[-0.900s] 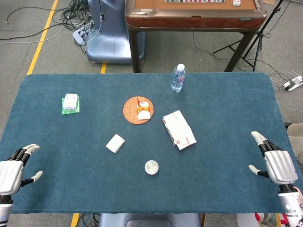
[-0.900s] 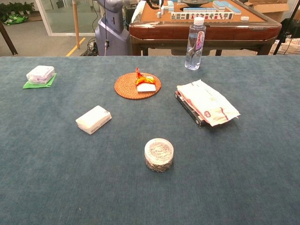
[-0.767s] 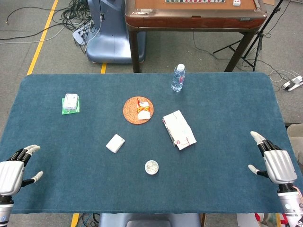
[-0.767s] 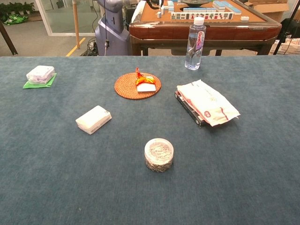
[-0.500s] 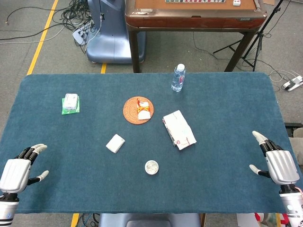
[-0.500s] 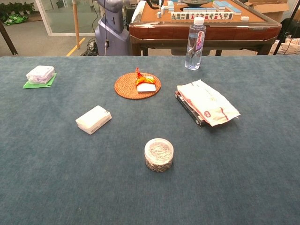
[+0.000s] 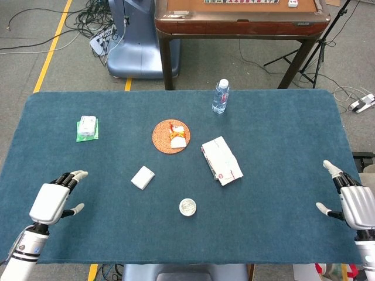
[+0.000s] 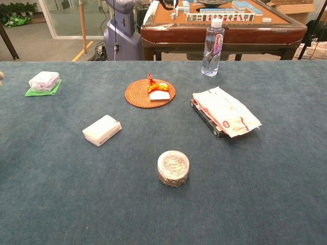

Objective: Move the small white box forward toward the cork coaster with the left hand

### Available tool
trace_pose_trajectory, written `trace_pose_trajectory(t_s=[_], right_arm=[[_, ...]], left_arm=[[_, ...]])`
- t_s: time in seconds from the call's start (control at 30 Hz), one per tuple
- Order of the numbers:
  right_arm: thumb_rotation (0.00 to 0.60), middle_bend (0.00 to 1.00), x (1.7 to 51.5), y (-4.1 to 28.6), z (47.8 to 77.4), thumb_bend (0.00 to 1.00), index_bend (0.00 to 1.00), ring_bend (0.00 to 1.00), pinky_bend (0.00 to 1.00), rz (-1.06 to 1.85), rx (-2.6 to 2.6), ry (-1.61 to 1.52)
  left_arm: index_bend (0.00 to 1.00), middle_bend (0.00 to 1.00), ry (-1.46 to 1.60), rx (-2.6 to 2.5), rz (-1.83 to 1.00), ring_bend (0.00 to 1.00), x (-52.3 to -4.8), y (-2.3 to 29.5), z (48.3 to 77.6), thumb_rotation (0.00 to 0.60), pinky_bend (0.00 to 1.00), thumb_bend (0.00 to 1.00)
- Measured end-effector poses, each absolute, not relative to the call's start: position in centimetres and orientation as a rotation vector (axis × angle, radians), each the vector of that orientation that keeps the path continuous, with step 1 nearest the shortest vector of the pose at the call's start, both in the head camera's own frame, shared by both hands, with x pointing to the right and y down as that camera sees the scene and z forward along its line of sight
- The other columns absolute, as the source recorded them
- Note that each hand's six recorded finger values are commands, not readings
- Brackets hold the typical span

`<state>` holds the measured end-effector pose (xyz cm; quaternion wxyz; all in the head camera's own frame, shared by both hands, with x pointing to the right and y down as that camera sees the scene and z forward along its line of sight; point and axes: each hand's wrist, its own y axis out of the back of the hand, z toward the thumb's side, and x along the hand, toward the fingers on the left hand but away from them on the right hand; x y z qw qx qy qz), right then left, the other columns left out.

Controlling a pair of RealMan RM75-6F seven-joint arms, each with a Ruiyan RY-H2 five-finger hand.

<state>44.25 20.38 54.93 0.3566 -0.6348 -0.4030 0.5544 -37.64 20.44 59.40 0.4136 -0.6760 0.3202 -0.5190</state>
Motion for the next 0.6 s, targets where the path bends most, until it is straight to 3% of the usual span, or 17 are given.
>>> trace_pose_trajectory(t_s=[0.27, 0.6], right_arm=[[0.600, 0.19, 44.4, 20.2, 54.8, 0.00, 0.04, 0.22, 0.46, 1.424, -1.647, -1.049], [0.600, 0.19, 44.7, 20.1, 54.7, 0.00, 0.04, 0.22, 0.46, 1.421, -1.656, -1.067]], left_arm=[[0.00, 0.01, 0.742, -1.748, -1.253, 0.05, -34.4, 18.3, 61.1, 0.600, 0.31, 0.00], [0.00, 0.00, 0.611, -1.772, -1.251, 0.00, -30.9, 17.3, 63.8, 0.600, 0.25, 0.00]])
